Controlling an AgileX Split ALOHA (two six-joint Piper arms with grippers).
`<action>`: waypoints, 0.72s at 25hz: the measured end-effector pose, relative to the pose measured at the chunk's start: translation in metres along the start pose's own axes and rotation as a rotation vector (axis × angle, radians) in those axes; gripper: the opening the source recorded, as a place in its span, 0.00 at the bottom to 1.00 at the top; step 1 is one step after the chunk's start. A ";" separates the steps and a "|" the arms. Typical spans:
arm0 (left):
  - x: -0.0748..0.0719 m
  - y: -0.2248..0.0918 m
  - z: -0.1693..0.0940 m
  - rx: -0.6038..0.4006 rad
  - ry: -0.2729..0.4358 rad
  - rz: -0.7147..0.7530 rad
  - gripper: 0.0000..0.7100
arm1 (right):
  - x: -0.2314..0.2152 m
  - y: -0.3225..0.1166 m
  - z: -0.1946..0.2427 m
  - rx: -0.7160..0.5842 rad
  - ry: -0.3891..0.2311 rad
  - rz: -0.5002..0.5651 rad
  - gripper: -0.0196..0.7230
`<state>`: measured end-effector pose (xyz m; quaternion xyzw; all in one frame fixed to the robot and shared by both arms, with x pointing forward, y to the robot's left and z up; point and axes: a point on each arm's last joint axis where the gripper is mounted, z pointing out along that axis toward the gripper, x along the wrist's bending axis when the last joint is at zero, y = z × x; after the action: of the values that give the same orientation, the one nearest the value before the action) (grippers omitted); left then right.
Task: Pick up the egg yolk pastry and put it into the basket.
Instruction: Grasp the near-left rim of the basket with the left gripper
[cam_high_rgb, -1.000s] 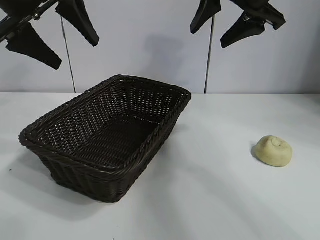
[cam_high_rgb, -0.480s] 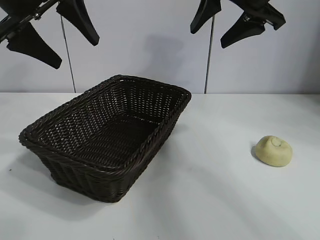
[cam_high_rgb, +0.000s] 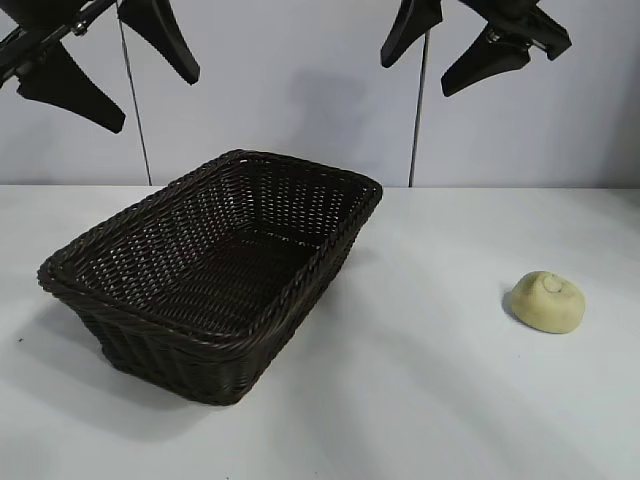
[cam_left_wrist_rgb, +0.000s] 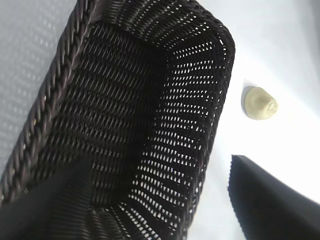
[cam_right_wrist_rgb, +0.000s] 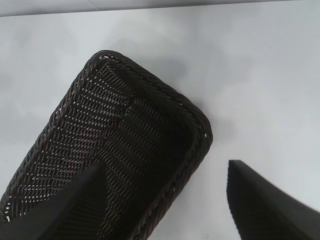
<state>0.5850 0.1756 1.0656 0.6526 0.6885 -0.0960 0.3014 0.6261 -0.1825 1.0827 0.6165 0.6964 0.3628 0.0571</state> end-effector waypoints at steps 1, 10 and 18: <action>0.001 -0.001 0.000 0.010 0.012 -0.044 0.77 | 0.000 0.000 0.000 0.000 0.000 0.000 0.69; 0.002 -0.012 0.006 0.033 0.198 -0.214 0.77 | 0.000 0.000 0.000 0.000 0.000 0.000 0.69; -0.018 -0.031 0.018 0.049 0.317 -0.241 0.77 | 0.000 0.000 0.000 0.000 0.000 0.000 0.69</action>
<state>0.5596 0.1469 1.0529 0.5795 0.7980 -0.0442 0.1597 0.6261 -0.1825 1.0827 0.6165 0.6964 0.3628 0.0571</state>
